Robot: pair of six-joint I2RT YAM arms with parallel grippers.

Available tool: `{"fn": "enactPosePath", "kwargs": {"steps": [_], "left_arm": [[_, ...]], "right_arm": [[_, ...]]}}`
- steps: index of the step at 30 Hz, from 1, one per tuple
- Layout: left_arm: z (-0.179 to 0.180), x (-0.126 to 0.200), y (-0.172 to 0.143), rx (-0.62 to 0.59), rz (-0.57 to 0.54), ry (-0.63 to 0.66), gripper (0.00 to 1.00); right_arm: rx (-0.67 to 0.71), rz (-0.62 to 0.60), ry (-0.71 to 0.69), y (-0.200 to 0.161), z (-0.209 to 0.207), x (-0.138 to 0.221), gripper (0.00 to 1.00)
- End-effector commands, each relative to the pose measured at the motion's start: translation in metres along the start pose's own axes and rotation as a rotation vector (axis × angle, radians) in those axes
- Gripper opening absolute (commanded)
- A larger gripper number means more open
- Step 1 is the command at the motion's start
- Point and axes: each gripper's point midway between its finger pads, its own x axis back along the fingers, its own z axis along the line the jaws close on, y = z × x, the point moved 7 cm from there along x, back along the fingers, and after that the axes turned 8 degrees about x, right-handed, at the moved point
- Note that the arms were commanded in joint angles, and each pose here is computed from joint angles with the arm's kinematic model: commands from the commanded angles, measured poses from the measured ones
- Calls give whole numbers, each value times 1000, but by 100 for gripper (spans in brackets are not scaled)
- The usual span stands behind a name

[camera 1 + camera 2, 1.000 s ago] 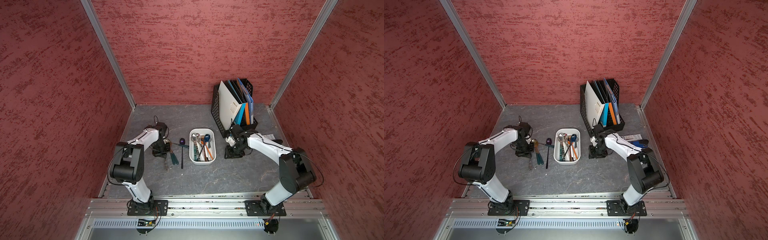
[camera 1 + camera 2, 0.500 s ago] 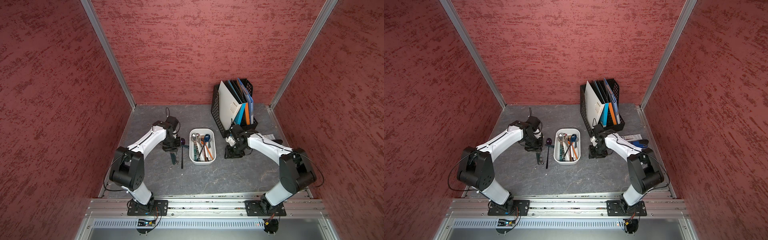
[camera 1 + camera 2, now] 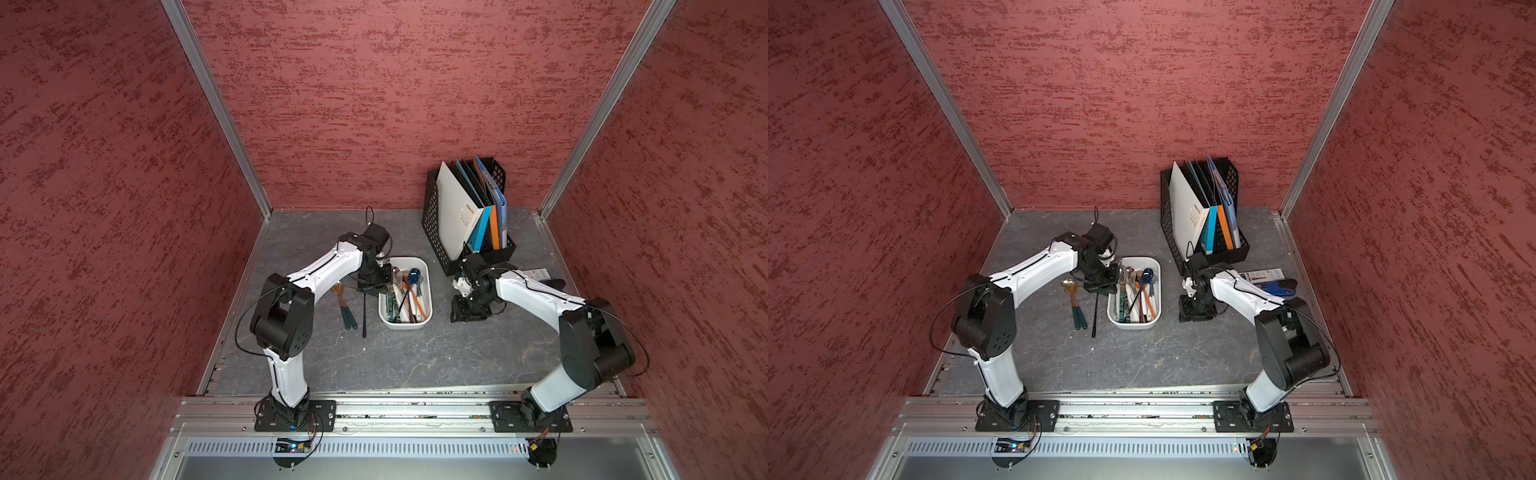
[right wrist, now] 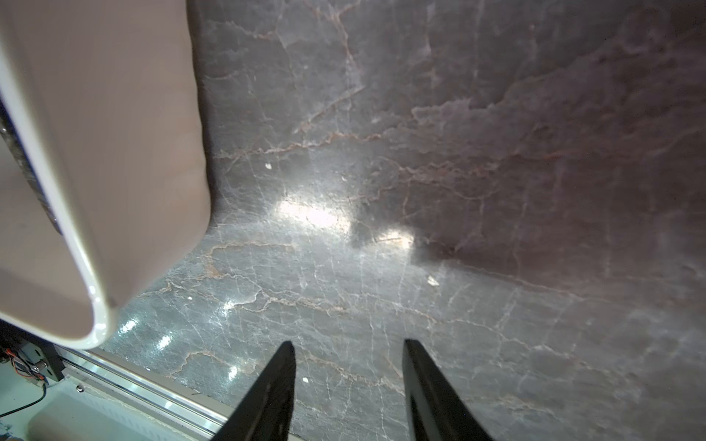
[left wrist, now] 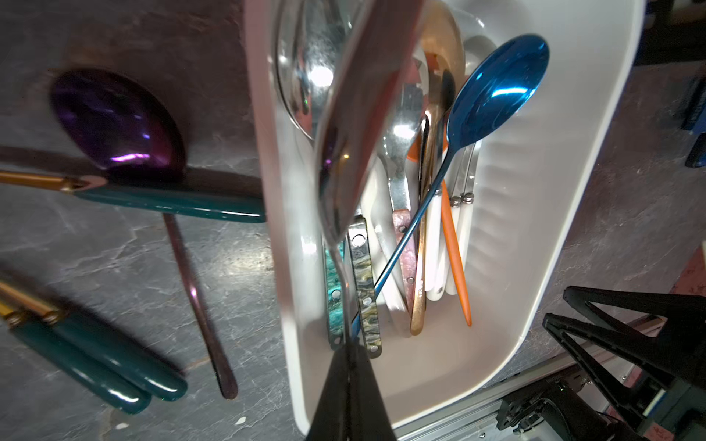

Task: Put the spoon into the storage box
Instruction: Place the spoon in the storage box.

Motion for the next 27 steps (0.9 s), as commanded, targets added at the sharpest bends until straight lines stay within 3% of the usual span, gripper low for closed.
{"fn": "enactPosePath", "kwargs": {"steps": [1,19,23,27], "left_arm": [[-14,-1,3,7,-11,-44,0],[-13,-51,10,34,58,6,1],[-12,-55,9,36,63,13,6],[-15,-47,10,21,37,6,20]], "right_arm": [[16,-36,13,2,2,5,48],[18,-29,5,-1,1,3,48],[14,-29,5,-1,1,4,48],[13,-31,-6,-2,0,7,48]]}}
